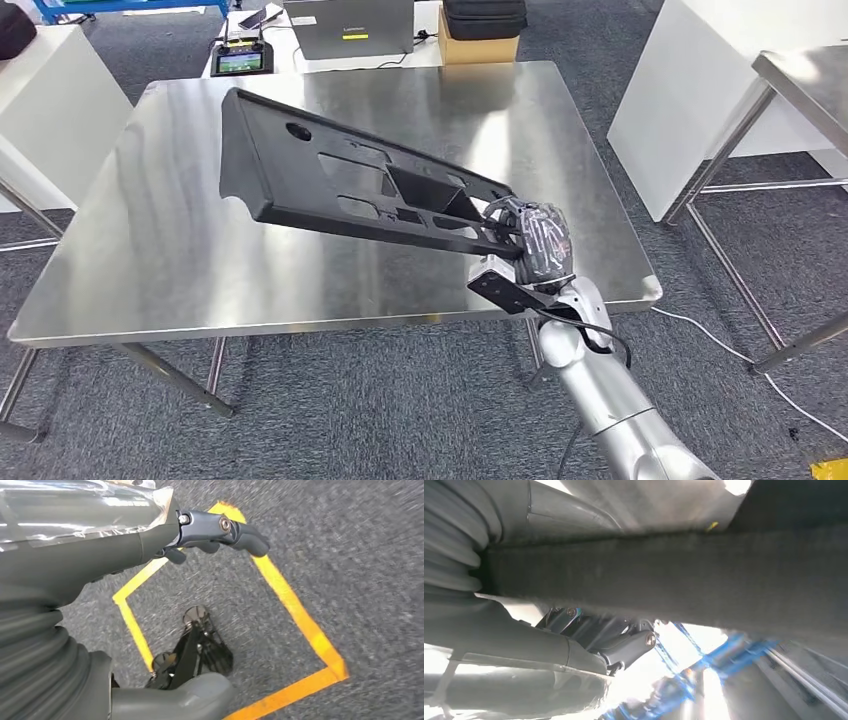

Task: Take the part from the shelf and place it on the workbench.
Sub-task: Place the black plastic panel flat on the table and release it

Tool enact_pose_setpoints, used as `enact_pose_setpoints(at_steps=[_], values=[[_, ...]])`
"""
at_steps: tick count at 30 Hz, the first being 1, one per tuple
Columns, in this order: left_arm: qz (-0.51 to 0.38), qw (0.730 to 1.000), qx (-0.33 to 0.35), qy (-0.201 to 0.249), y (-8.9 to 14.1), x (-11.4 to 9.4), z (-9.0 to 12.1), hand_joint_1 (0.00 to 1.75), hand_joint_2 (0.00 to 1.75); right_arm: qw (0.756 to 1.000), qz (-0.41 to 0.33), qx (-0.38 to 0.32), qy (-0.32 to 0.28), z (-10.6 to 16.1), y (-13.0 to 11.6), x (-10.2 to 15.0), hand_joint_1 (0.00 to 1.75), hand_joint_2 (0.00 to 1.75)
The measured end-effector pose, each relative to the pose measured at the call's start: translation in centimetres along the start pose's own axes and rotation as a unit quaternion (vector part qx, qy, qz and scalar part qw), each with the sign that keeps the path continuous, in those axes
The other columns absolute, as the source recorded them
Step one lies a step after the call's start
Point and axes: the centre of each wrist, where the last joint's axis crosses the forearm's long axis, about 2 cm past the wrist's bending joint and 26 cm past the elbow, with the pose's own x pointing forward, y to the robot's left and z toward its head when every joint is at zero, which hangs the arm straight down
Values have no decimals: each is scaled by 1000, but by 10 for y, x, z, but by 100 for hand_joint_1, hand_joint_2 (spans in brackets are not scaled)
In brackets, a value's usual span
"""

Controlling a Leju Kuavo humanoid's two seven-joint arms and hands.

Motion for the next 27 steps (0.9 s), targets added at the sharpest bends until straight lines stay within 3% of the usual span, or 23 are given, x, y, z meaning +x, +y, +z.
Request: enact_pose_setpoints(at_steps=[27], values=[[3, 1000, 4, -3, -8, 2, 2, 0, 175, 999, 39, 22, -1, -23, -2, -4, 175, 175]])
